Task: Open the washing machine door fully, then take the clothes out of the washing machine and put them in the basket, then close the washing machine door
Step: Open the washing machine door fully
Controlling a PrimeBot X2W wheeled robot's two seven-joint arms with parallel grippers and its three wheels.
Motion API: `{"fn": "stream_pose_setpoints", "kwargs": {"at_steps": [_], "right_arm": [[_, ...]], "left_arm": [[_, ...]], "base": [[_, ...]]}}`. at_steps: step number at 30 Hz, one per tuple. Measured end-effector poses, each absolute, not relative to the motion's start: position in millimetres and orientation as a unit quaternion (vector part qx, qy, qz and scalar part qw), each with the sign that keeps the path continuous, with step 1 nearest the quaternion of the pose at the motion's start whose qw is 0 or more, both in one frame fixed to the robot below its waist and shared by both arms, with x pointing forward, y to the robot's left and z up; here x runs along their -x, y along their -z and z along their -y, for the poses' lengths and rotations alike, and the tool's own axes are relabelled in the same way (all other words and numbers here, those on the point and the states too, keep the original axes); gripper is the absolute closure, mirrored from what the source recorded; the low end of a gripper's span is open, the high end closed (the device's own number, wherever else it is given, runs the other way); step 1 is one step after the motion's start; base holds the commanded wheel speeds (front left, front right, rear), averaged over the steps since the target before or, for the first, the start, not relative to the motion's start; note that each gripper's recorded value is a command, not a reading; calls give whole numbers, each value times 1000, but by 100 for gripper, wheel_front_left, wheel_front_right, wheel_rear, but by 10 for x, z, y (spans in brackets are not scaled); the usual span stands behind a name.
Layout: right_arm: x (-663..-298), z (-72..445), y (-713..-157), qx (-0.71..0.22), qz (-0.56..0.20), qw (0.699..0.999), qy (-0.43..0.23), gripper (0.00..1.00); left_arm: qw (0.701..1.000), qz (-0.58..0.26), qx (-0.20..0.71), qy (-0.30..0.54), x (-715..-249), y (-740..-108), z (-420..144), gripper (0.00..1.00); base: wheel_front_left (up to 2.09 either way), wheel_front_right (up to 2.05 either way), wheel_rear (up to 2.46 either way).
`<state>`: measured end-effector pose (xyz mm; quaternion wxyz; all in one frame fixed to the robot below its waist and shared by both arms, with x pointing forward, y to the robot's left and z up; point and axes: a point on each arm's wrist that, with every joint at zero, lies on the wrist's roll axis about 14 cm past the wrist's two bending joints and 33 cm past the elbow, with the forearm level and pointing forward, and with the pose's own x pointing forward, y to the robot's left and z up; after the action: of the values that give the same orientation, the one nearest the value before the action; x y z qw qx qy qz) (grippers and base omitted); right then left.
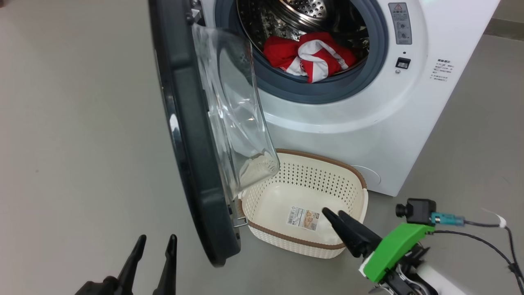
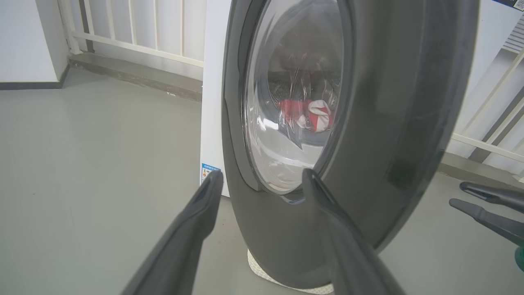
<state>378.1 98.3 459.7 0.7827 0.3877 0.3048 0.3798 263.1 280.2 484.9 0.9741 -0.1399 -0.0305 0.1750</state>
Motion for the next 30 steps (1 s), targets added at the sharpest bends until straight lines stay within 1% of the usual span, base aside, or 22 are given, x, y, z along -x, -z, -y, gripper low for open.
{"fn": "stream_pose_setpoints", "kwargs": {"at_steps": [5,8,12,17,23,30], "right_arm": [[-3854,-798,-4497,-349,-262,823,-364,0],[-3860,-717,-4424,-314,-246,841,-365,0],[-3877,-659,-4402,-278,-229,855,-373,0],[-4087,-538,-4586,-243,-167,882,-368,0],[-4045,-436,-4546,-204,-135,901,-358,0],[-4074,-314,-4634,-159,-85,924,-338,0]], "left_arm": [[974,31,140,-174,-2643,-4853,-2801,0],[974,32,140,-174,-2646,-4854,-2808,0],[974,32,140,-174,-2652,-4854,-2812,0],[974,31,140,-174,-2665,-4850,-2815,0],[974,29,139,-176,-2666,-4837,-2828,0],[974,27,139,-178,-2664,-4832,-2836,0]], "base": [[0,0,0],[0,0,0],[0,0,0],[0,0,0],[0,0,0],[0,0,0]]}}
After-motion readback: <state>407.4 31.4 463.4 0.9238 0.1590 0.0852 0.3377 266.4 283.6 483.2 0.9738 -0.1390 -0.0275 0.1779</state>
